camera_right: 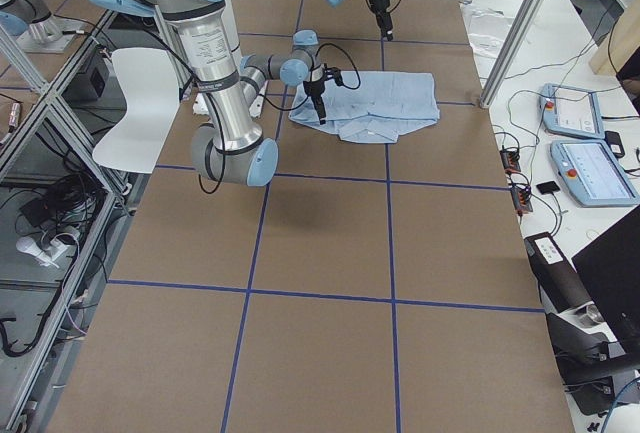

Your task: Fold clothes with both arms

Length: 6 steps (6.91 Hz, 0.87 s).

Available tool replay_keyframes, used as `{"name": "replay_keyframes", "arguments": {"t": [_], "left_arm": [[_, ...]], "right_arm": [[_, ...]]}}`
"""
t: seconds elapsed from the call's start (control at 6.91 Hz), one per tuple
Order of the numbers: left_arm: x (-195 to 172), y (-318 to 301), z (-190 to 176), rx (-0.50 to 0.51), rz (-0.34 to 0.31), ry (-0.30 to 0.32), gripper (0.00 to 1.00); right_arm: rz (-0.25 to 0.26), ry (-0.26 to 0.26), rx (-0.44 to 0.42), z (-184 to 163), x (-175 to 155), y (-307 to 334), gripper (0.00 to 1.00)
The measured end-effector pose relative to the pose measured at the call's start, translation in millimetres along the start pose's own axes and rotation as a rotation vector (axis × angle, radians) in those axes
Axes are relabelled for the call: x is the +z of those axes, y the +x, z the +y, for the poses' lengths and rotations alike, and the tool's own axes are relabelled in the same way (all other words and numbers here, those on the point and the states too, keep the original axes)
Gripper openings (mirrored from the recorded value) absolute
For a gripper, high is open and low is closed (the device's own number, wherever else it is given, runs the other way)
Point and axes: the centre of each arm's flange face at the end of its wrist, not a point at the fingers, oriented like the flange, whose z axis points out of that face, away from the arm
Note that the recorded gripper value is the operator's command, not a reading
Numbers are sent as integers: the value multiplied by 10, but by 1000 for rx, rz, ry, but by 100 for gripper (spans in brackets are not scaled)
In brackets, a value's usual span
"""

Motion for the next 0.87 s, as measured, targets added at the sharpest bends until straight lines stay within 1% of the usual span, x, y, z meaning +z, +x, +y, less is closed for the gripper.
{"name": "replay_keyframes", "arguments": {"t": [0.43, 0.87], "left_arm": [[2, 25, 5, -2, 1, -1, 100], [6, 5, 9, -1, -1, -2, 100]], "right_arm": [[13, -4, -12, -40, -9, 61, 100], [-2, -5, -13, -50, -70, 24, 100]]}}
